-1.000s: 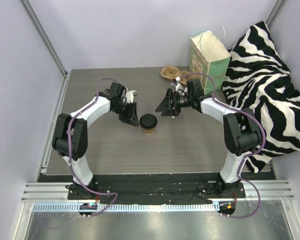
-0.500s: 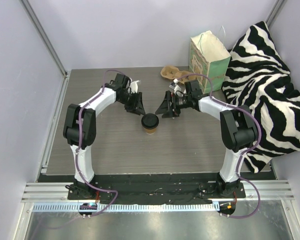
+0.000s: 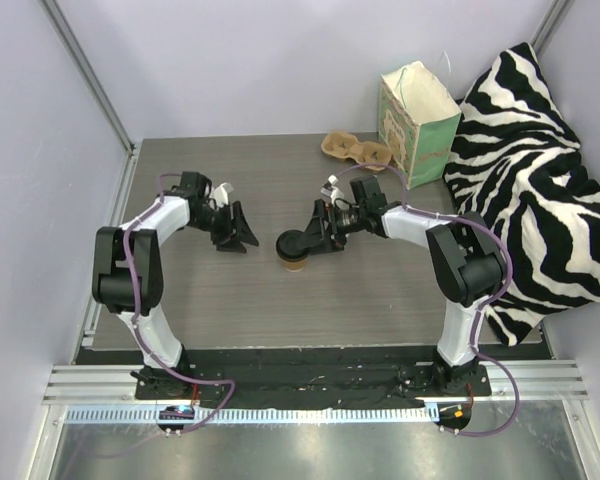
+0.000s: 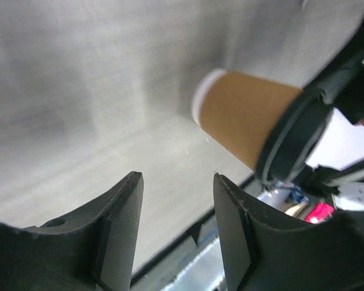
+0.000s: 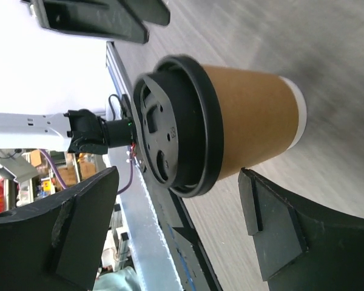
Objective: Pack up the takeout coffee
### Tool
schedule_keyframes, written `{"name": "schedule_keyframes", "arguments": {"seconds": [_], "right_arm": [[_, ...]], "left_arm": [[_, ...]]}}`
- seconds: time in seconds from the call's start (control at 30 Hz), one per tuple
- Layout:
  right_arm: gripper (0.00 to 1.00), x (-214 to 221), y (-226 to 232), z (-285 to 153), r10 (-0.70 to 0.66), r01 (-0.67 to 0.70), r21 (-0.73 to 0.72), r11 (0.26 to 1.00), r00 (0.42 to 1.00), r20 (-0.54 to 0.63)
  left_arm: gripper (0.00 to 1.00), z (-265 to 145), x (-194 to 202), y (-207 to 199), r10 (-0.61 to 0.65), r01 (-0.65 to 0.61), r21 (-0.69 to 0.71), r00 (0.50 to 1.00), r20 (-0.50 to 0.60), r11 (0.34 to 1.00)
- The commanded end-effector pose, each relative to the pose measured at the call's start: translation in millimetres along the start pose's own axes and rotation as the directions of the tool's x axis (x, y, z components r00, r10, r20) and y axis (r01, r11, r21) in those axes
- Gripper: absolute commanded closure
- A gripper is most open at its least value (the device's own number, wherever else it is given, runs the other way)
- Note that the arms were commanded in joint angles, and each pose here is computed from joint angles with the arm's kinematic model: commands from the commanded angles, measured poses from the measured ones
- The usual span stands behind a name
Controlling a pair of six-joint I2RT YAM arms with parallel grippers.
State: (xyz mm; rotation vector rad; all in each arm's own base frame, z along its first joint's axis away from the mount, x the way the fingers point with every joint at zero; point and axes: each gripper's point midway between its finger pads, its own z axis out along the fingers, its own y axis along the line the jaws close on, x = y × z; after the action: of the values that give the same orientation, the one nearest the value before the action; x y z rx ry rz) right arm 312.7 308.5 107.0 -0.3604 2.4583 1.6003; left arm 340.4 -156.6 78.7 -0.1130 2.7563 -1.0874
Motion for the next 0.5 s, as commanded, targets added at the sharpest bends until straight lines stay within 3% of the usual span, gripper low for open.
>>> {"name": "schedule_keyframes", "arguments": {"seconds": [0.0,0.27,0.47], "right_arm": [[0.11,4,39,7,-0.081,0.082,-0.085,0.993,0.997,0.018],[0.1,13,71,34,-0.097,0.097,-0.164,0.982,0.995,0.01],[0.1,17,82,27,-0.116,0.113,-0.189,0.975,0.993,-0.006]], "left_arm": [[0.45,-18,14,-31,-0.002,0.001,0.103,1.0,0.015,0.995],[0.43,-7,26,-28,-0.094,0.099,0.136,0.995,-0.043,0.986],[0.47,6,10,-28,-0.123,0.131,0.157,0.991,-0.055,0.979]]}}
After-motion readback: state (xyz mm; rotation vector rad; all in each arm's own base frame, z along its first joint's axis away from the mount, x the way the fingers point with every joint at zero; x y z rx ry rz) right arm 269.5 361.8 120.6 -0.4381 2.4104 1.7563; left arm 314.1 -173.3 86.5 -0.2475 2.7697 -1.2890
